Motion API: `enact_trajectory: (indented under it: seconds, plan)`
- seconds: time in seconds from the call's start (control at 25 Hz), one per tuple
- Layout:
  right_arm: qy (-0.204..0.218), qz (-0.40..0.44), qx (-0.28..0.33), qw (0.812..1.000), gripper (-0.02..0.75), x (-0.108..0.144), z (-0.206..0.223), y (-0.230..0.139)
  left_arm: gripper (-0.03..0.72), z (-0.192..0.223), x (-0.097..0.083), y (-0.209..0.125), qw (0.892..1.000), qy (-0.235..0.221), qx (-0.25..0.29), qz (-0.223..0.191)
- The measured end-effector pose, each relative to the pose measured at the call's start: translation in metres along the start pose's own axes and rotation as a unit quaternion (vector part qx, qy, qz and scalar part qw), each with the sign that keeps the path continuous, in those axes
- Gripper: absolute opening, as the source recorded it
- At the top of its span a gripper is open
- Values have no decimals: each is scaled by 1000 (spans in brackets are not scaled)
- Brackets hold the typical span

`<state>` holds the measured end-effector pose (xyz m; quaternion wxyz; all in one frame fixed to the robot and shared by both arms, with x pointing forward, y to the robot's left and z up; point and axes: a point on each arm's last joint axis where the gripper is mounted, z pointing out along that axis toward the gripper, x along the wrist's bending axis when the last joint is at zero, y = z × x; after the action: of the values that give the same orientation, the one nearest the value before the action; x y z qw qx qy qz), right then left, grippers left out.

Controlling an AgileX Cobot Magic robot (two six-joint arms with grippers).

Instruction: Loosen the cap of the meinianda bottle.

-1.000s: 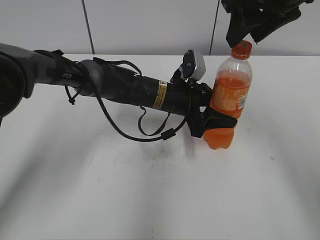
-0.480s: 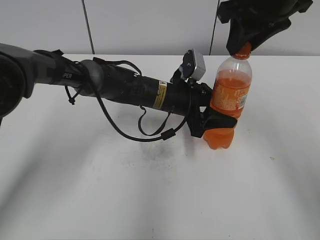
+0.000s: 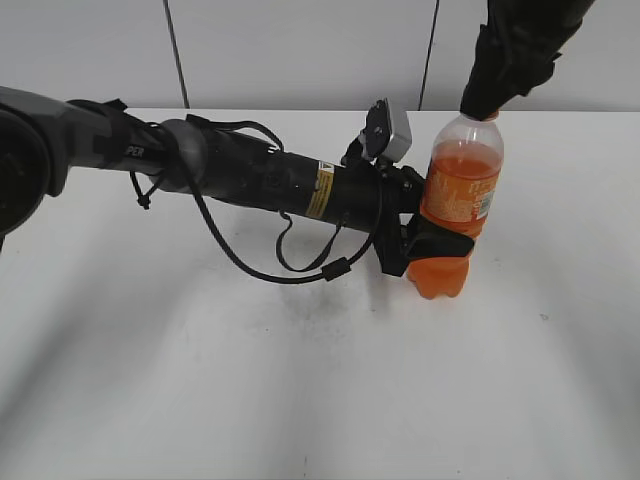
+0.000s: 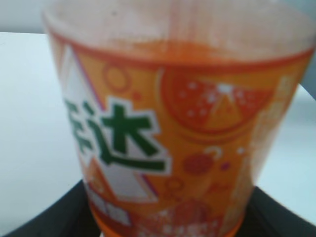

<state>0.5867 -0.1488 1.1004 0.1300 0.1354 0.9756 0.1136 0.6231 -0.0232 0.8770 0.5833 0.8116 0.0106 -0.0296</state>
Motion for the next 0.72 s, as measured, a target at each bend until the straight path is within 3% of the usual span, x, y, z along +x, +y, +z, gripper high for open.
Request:
enact_trajectory:
  seconds: [0.12, 0.36, 0.48, 0.6, 0.72]
  plan:
    - [2, -112, 2, 994, 274, 1, -1, 0, 408, 0, 0, 1, 1000, -1, 1, 3]
    - [1, -146, 4, 989, 274, 1, -1, -1, 408, 0, 0, 1, 1000, -1, 2, 4]
    - [-8, -113, 5, 994, 339, -2, -5, 0, 408, 0, 0, 1, 1000, 0, 2, 3]
    - [-21, -32, -2, 999, 515, -4, -12, 2, 408, 0, 0, 1, 1000, 0, 3, 3]
    - [-26, 66, -20, 997, 565, -1, -23, 2, 408, 0, 0, 1, 1000, 1, 3, 4]
